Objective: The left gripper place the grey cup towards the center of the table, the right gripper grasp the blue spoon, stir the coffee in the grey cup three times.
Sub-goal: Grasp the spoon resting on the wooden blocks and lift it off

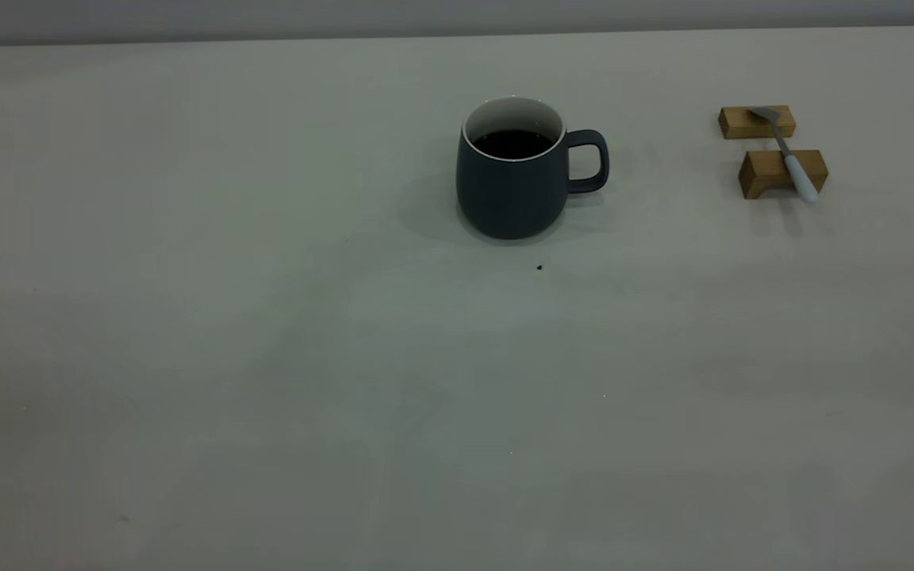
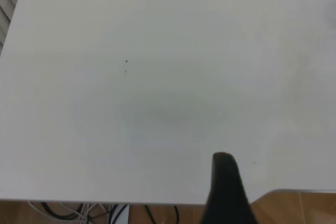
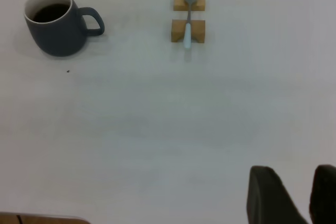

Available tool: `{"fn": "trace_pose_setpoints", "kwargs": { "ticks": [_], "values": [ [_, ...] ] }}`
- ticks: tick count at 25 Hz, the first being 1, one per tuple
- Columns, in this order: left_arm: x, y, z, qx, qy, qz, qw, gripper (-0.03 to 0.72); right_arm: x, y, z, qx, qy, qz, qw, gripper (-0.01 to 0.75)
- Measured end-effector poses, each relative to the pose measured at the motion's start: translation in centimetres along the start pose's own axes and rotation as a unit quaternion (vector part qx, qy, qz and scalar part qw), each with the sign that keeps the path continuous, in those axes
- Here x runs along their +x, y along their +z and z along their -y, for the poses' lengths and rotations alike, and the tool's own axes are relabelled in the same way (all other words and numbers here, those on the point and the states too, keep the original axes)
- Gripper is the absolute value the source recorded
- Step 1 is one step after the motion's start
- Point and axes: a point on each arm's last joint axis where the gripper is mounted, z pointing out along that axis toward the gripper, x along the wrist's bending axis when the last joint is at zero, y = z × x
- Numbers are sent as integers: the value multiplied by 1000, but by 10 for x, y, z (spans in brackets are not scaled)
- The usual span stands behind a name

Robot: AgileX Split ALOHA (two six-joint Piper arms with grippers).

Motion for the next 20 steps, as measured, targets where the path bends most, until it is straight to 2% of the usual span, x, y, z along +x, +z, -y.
{"fn": "trace_pose_setpoints", "kwargs": {
  "ticks": [4,7,10,16,20],
  "values": [
    [0,0,0,0,0,0,1000,585,2,0,-2,-9,-5,-13,1000,239],
    [0,0,0,0,0,0,1000,585,3,4,-10,6,-19,-20,1000,265],
    [0,0,0,0,0,0,1000,585,4,22,-29,34,-21,-28,999,336],
    [0,0,0,0,0,0,1000,585,6,82,-61,99,11,-53,994,538],
    [0,0,0,0,0,0,1000,585,5,129,-68,158,11,-59,986,568]
  ]
}}
